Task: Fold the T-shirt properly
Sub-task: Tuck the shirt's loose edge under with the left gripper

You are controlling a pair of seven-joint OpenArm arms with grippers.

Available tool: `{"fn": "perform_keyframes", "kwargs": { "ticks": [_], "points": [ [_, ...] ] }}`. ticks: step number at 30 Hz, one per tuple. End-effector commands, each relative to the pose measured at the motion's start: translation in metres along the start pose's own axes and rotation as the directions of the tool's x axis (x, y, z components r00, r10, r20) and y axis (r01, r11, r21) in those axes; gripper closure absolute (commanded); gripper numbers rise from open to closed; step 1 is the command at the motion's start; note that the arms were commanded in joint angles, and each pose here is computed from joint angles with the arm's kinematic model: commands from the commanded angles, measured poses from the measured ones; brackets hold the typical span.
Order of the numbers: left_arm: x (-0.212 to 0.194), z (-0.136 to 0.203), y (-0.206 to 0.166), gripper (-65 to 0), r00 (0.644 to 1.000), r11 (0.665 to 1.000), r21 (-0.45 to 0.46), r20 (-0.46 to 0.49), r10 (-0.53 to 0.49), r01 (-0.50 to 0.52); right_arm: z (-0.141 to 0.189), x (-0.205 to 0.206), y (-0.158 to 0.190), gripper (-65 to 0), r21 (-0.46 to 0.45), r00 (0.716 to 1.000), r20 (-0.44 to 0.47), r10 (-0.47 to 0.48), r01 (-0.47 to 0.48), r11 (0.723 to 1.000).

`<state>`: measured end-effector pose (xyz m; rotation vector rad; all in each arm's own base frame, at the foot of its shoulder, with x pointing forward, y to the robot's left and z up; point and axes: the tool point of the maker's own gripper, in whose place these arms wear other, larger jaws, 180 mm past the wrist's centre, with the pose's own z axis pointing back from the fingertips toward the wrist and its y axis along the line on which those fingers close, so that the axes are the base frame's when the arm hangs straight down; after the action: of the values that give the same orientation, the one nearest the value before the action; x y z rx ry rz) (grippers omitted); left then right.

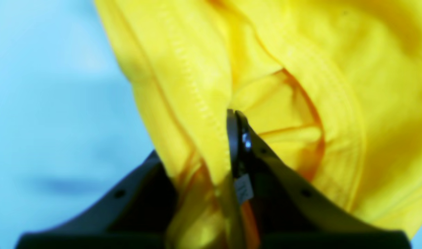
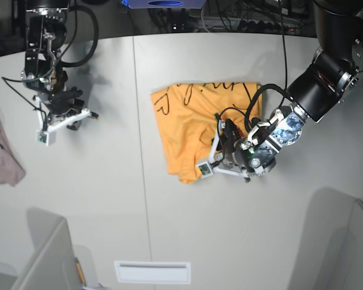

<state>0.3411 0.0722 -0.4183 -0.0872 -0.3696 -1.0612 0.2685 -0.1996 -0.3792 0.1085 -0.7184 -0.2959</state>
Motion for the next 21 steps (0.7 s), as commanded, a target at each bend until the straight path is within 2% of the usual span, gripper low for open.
{"fn": "perform_keyframes", "kwargs": {
  "ticks": [1,10,16,21],
  "points": [
    [0.022,0.009,0.012,0.0,0.999,0.999,0.034,0.048,-0.022,0.021,0.003,0.013,0.0,0.0,0.004,0.999,0.045,0.008,-0.009,1.0],
    [0.036,-0.011,0.006,0.0,0.996,0.994,-0.053,0.015,-0.092,0.092,0.004,0.008,-0.001,0.0,0.003,0.999,0.033,0.002,-0.002,1.0],
    [0.033,-0.008,0.02,0.0,0.979,0.98,0.008,-0.036,-0.2,0.2,0.003,0.007,0.001,0.0,0.007,1.0,0.029,0.005,-0.005,1.0],
    [0.034,-0.003,0.022,0.0,0.967,0.967,-0.014,-0.036,-0.254,0.253,0.003,0.008,0.003,0.0,0.01,0.999,0.032,0.004,-0.005,1.0]
  ]
}}
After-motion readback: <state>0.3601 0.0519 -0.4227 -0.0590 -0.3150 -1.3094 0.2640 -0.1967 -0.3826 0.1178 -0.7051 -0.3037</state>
